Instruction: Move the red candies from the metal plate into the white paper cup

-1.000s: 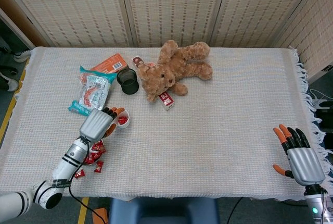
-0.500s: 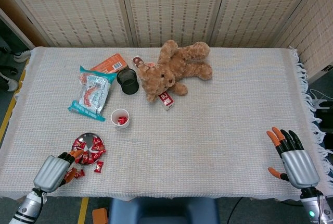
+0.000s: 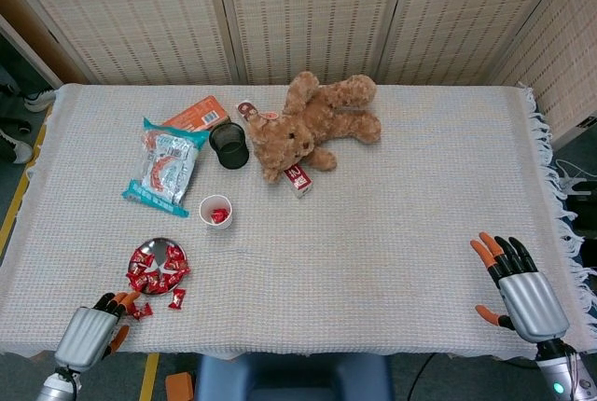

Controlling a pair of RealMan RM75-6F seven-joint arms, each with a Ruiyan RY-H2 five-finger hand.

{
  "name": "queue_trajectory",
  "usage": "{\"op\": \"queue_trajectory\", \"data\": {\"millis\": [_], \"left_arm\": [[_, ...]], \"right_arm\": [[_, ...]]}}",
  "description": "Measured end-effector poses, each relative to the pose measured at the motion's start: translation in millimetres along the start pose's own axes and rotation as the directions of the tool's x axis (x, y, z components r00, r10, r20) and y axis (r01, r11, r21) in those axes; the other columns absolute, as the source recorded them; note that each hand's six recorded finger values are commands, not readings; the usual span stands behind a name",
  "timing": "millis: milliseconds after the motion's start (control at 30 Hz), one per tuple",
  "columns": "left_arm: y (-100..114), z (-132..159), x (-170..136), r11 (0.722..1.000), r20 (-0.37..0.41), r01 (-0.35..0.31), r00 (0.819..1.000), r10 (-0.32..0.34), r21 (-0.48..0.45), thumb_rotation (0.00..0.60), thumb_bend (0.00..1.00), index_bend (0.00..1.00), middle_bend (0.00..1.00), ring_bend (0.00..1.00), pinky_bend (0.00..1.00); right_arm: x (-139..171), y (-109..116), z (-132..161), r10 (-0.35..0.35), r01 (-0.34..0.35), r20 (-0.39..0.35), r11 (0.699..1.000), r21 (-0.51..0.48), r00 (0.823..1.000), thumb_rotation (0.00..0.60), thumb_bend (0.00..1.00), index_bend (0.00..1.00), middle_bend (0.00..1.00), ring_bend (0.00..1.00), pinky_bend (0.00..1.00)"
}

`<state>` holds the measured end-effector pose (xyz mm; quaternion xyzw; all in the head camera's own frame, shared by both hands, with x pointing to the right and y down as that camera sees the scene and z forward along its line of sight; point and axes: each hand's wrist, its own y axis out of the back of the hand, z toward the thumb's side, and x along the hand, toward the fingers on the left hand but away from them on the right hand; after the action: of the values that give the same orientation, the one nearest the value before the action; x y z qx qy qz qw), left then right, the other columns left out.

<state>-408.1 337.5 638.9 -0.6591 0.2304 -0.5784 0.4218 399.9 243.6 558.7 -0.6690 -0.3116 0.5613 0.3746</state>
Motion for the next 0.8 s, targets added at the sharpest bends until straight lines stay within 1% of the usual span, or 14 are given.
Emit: {"op": "queue_trajectory", "data": {"millis": [167,267,367,433,533,600,800], "left_arm": [[-14.9,-4.4,-0.5,0.996,-0.036,0.044,0.999,-0.041,0.075,0.600,0.38,0.23,0.23,0.23,0.94],[-21.6,-8.0,-0.6,0.992,-0.056,0.069,0.996,-0.063,0.104,0.600,0.38,0.23,0.21,0.22,0.94],[-25.3,-10.5,-0.2,0.989,-0.069,0.079,0.995,-0.071,0.121,0.600,0.38,0.26,0.21,0.22,0.94],[-27.3,-11.4,0.4,0.989,-0.074,0.085,0.994,-0.076,0.124,0.600,0.37,0.28,0.22,0.23,0.94],[-28.4,-12.5,2.2,0.989,-0.081,0.079,0.994,-0.070,0.123,0.600,0.37,0.33,0.28,0.31,0.95],[-29.0,-13.0,3.9,0.990,-0.084,0.072,0.995,-0.062,0.118,0.600,0.37,0.35,0.31,0.34,0.95],[-34.8,-14.5,9.1,0.990,-0.088,0.070,0.994,-0.059,0.121,0.600,0.37,0.35,0.35,0.39,0.95]], "right_arm": [[2.5,1.3,0.4,-0.002,0.002,-0.003,1.000,-0.002,1.000,0.600,0.02,0.00,0.00,0.00,0.00],[3.1,1.1,1.3,0.001,-0.001,-0.007,1.000,-0.001,1.000,0.600,0.02,0.00,0.00,0.00,0.00],[3.4,0.9,1.7,0.002,-0.002,-0.009,1.000,0.000,1.000,0.600,0.02,0.00,0.00,0.00,0.00],[3.4,0.7,2.0,0.003,-0.003,-0.009,1.000,0.000,1.000,0.600,0.02,0.00,0.00,0.00,0.00],[3.4,0.1,2.3,0.005,-0.005,-0.010,1.000,0.000,1.000,0.600,0.02,0.00,0.00,0.00,0.00],[3.3,0.0,2.4,0.006,-0.006,-0.010,1.000,0.001,1.000,0.600,0.02,0.00,0.00,0.00,0.00],[3.3,0.3,1.9,0.005,-0.005,-0.007,1.000,0.002,1.000,0.600,0.02,0.00,0.00,0.00,0.00]]}}
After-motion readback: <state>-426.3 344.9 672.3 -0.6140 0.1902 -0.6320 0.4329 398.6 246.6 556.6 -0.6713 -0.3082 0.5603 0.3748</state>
